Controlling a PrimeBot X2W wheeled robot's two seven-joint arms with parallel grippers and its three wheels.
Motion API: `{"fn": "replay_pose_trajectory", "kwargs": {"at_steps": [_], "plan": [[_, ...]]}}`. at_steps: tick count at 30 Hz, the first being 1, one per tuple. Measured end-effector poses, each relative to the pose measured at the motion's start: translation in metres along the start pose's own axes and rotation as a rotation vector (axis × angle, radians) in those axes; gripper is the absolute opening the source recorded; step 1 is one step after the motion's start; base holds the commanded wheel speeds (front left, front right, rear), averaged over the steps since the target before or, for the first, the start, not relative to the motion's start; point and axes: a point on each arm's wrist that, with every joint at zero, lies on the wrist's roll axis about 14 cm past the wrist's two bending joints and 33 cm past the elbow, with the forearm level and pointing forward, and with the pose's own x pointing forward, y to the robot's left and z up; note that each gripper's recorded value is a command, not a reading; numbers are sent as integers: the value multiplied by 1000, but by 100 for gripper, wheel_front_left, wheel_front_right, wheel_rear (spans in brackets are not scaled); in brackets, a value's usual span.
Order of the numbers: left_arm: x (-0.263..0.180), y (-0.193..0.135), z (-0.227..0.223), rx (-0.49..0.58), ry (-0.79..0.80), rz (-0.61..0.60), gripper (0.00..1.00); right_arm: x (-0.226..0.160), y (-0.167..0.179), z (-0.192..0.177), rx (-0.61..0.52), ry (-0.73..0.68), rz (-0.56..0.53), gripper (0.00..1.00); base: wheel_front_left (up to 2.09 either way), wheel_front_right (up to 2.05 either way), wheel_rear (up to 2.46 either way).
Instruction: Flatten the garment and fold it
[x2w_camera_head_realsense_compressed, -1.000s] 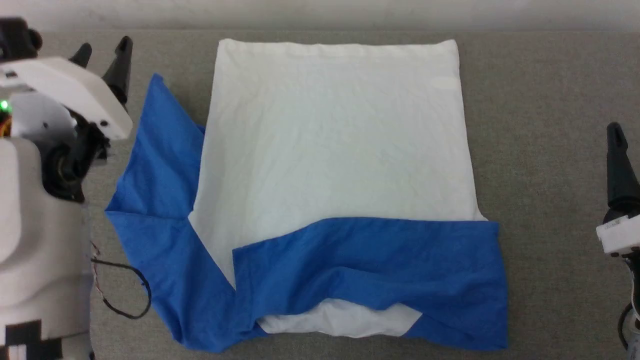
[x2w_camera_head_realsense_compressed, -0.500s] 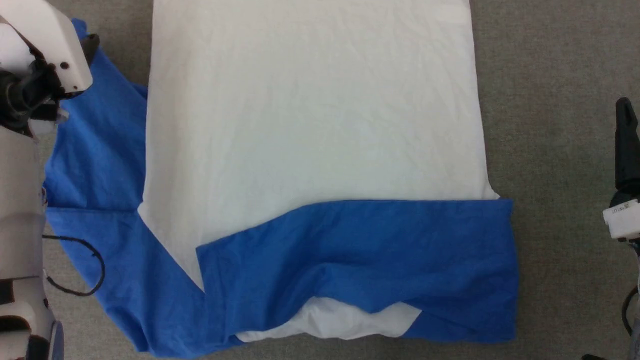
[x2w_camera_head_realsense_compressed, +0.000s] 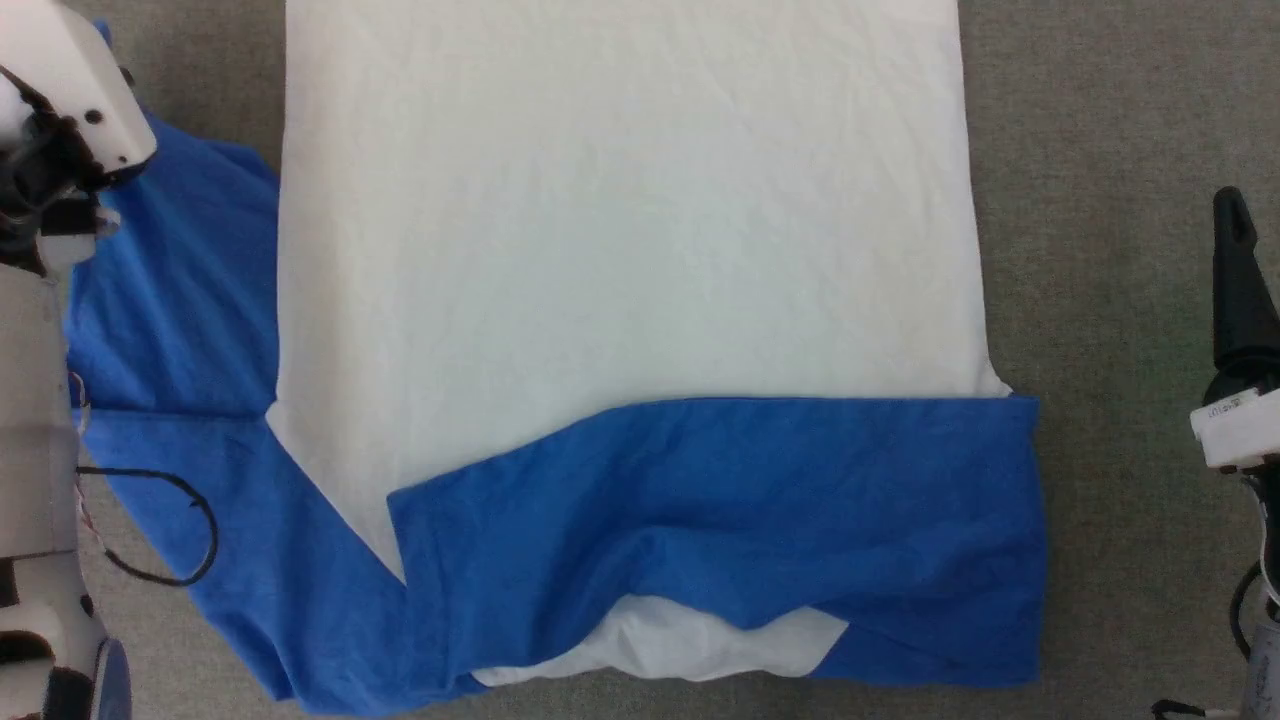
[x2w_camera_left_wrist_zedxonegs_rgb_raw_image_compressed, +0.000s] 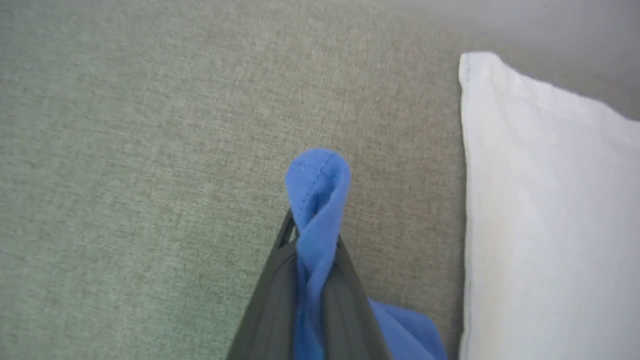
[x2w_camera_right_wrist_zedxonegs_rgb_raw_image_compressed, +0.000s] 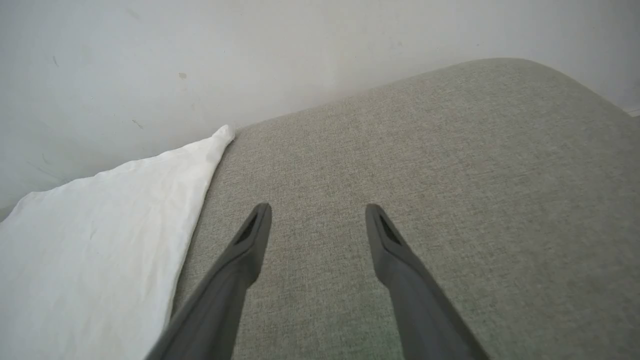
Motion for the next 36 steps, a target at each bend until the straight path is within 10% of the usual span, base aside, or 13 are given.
{"fn": "replay_pose_trajectory", "kwargs": {"at_steps": [9,25,30,36], "plan": [[-63,58,53,-221,-387,68,0,-9,20,14,23,-31,52,100,0,0,0],[-166,196,-1,-424,-508,316,0,-38,61,38,52,-78,164,100,0,0,0],[-189,179,13,-424,-657,185,0,-46,75,43,71,-96,205,100,0,0,0],[-196,70,20,-353,-757,-119,0,-60,75,37,87,-90,211,100,0,0,0]]}}
